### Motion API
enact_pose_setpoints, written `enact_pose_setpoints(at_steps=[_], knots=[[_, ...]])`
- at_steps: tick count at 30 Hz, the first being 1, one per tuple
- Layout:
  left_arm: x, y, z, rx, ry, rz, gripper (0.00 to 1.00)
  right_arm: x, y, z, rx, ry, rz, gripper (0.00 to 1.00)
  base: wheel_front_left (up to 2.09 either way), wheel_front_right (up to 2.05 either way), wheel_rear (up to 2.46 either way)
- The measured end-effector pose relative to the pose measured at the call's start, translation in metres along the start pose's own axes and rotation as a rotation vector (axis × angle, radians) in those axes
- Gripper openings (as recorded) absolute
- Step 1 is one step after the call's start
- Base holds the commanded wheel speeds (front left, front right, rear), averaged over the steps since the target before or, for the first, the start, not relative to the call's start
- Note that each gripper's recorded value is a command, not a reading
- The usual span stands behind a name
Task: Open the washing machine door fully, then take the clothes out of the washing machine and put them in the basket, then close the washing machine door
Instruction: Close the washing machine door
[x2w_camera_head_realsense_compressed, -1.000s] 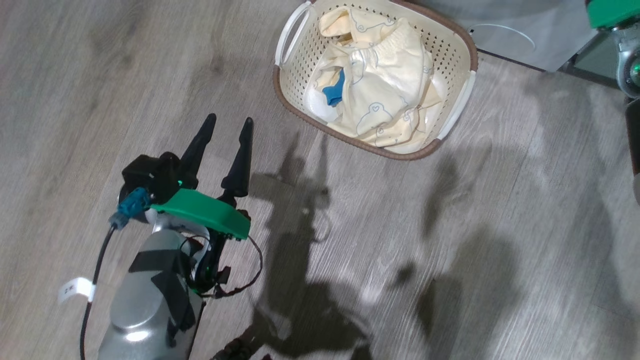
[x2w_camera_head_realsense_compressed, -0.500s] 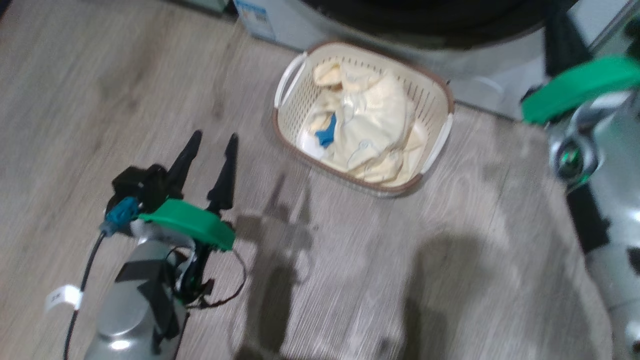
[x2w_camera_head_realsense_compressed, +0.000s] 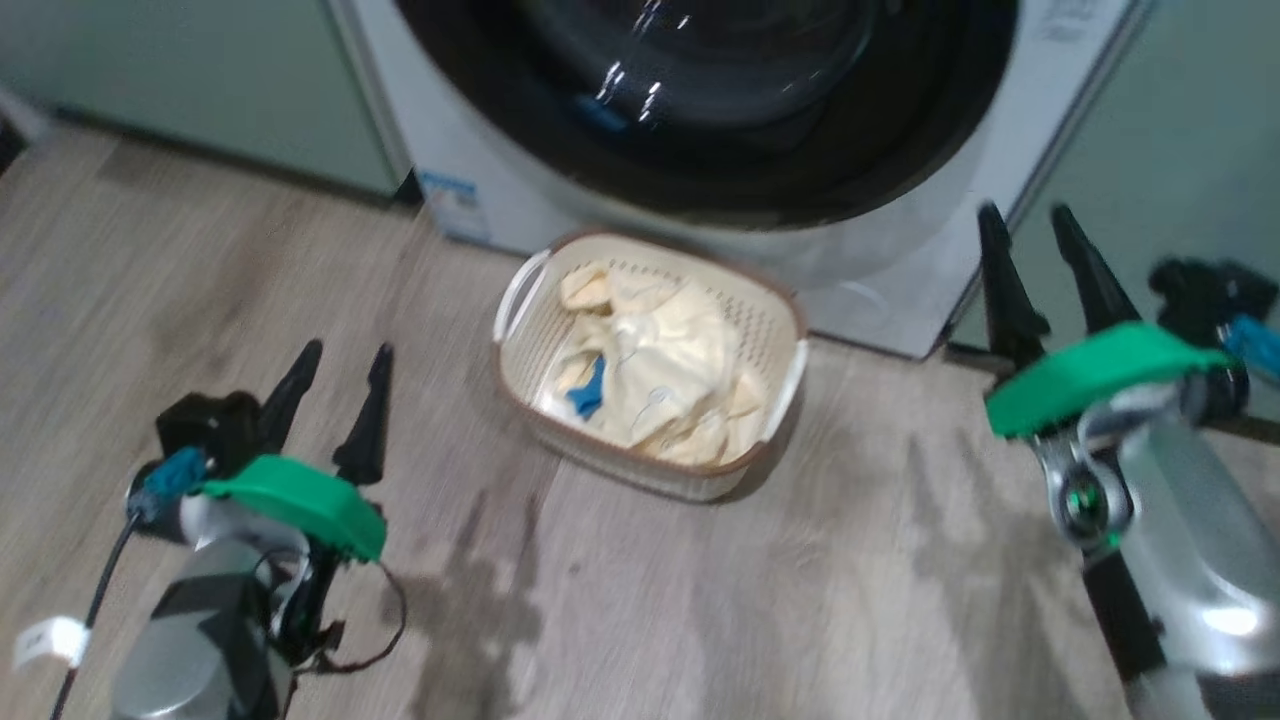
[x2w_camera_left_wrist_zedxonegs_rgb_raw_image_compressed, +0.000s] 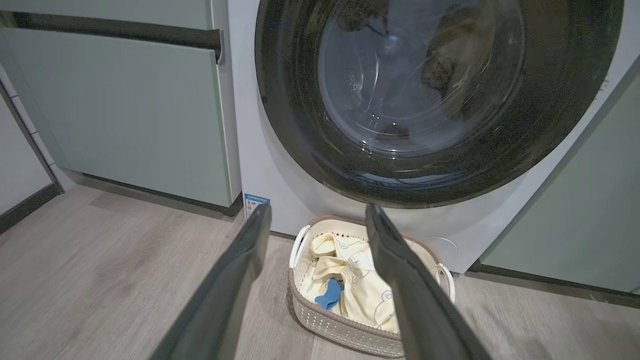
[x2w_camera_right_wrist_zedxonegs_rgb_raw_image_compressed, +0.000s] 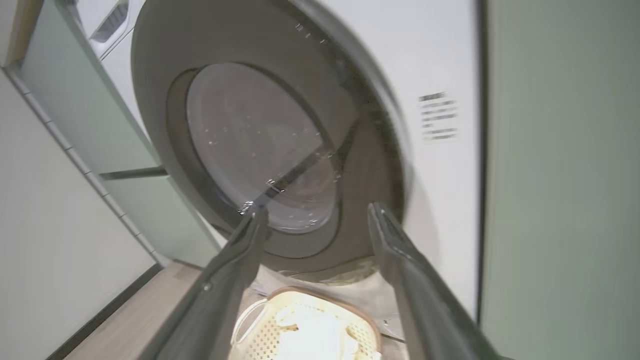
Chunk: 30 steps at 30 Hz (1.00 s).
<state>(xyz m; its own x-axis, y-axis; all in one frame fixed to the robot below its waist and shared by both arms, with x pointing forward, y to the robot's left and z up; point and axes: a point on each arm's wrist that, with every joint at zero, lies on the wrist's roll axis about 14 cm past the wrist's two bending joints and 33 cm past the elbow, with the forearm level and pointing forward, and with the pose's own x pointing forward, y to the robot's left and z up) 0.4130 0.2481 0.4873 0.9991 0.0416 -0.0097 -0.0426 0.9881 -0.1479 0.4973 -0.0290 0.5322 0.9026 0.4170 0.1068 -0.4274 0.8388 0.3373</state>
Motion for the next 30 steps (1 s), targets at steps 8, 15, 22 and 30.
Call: enact_pose_setpoints(at_steps=[8,15,22,30], knots=[[-0.013,-0.011,0.005,-0.023,-0.009,-0.052,1.0,-0.077,-0.034,0.015,-0.07,-0.057,-0.147,1.0,0.0,0.0,0.0],[-0.015,-0.024,0.012,-0.033,-0.032,-0.089,1.0,-0.132,-0.06,0.017,-0.088,-0.075,-0.275,1.0,0.0,0.0,0.0],[-0.021,-0.032,0.011,-0.035,-0.03,-0.11,1.0,-0.169,-0.066,0.016,-0.097,-0.084,-0.334,1.0,0.0,0.0,0.0],[-0.02,-0.038,0.017,-0.04,-0.047,-0.126,1.0,-0.196,-0.08,0.018,-0.091,-0.1,-0.409,1.0,0.0,0.0,0.0]])
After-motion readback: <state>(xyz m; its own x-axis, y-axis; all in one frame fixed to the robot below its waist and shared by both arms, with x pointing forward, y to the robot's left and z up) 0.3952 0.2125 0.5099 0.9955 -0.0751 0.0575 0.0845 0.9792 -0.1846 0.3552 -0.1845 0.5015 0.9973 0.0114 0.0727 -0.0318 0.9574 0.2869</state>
